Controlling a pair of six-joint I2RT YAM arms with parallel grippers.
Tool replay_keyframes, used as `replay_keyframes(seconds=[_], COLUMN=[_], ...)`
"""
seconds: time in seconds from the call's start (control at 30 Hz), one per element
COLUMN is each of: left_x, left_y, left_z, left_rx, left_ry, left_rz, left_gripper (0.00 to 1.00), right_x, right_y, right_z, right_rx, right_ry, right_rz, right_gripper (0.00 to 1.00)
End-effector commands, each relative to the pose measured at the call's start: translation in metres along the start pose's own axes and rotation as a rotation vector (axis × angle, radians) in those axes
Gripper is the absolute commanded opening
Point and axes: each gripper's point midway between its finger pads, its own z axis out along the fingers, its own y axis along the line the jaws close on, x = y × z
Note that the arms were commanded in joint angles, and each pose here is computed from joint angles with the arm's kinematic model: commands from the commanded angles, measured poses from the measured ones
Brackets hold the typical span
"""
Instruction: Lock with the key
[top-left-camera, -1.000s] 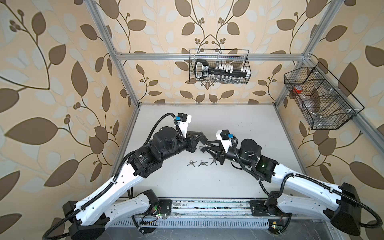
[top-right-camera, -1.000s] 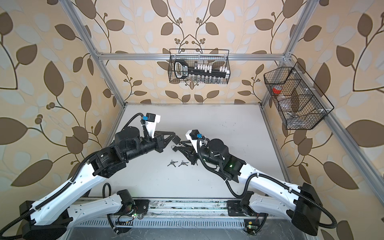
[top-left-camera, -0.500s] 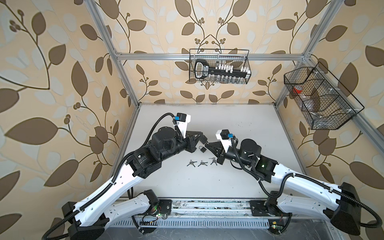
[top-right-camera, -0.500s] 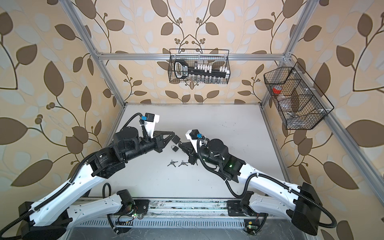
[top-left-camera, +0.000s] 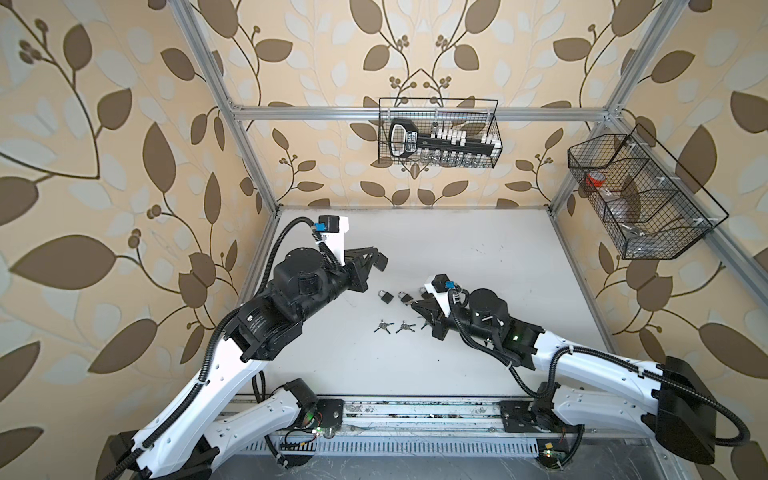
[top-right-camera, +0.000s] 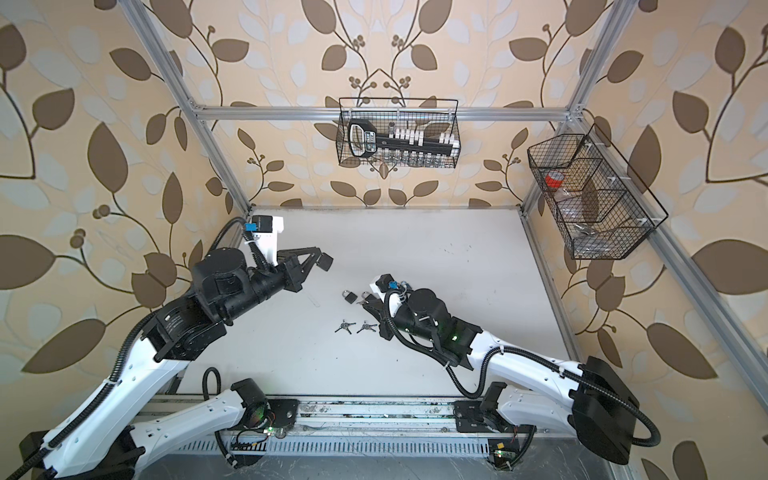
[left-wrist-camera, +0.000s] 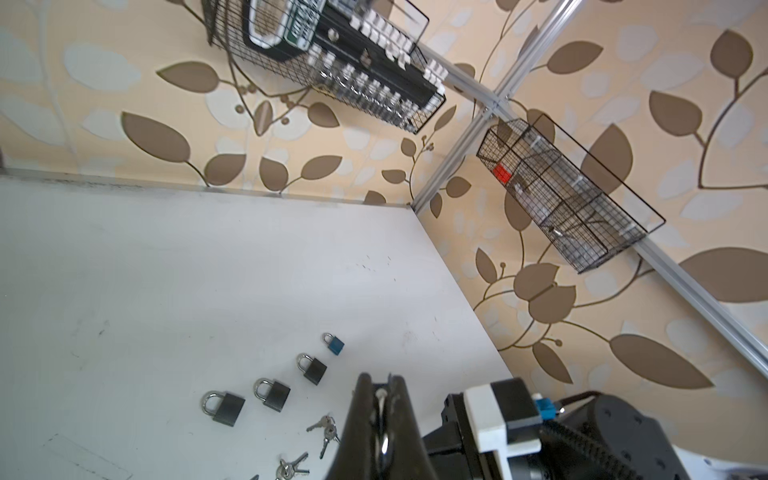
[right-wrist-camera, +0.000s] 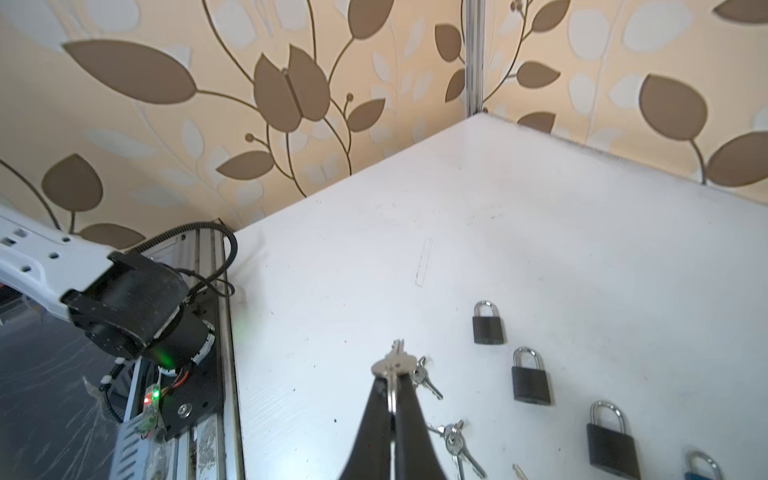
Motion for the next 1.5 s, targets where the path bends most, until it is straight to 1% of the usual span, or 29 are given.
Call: replay_keyframes(seconds=[0.0, 0.13, 0.23, 0.4, 0.5, 0.63, 0.83, 1.0, 1.07, 1.3, 1.4, 1.47], left_x=[-0.008, -0.005, -0.001, 0.010, 0.015, 0.016, 0.022, 0.024, 0.025, 0.029, 0.029, 0.028], left_y=[0.011, 0.049, 0.076, 0.108, 0.121, 0.125, 0.124, 0.125, 0.125, 0.124, 0.125, 0.125], left_z=[-0.008, -0.015, -0.020, -0.021, -0.025, -0.028, -0.022, -0.021, -0.020, -0.019, -0.021, -0.022], left_rx=[-0.061, -0.234, -0.323, -0.388, -0.428, -0.437, -0.404, -0.401, -0.398, -0.391, -0.393, -0.395], left_ry=[-0.021, -0.013, 0.007, 0.038, 0.047, 0.048, 0.061, 0.067, 0.069, 0.075, 0.074, 0.070], left_rz=[-0.014, -0.051, -0.094, -0.183, -0.212, -0.224, -0.237, -0.245, -0.247, -0.263, -0.268, -0.270], left_gripper=[0.00, 0.00, 0.00, 0.00, 0.00, 0.00, 0.00, 0.00, 0.00, 0.00, 0.00, 0.00], right_x=[0.005, 0.033, 0.054, 0.079, 0.098, 0.118, 0.137, 0.145, 0.146, 0.130, 0.120, 0.109], right_y=[0.008, 0.027, 0.045, 0.068, 0.065, 0.056, 0.045, 0.034, 0.029, 0.028, 0.029, 0.025], right_z=[0.016, 0.053, 0.082, 0.129, 0.150, 0.168, 0.185, 0.187, 0.187, 0.192, 0.189, 0.181], right_rx=[-0.012, -0.078, -0.134, -0.181, -0.156, -0.105, -0.053, -0.011, -0.002, -0.037, -0.055, -0.037], right_ry=[0.031, 0.167, 0.255, 0.365, 0.425, 0.483, 0.558, 0.577, 0.579, 0.551, 0.537, 0.505], right_rz=[0.021, 0.040, 0.056, 0.079, 0.126, 0.152, 0.166, 0.191, 0.208, 0.218, 0.224, 0.214], right_gripper=[0.00, 0.00, 0.00, 0.00, 0.00, 0.00, 0.00, 0.00, 0.03, 0.24, 0.27, 0.28])
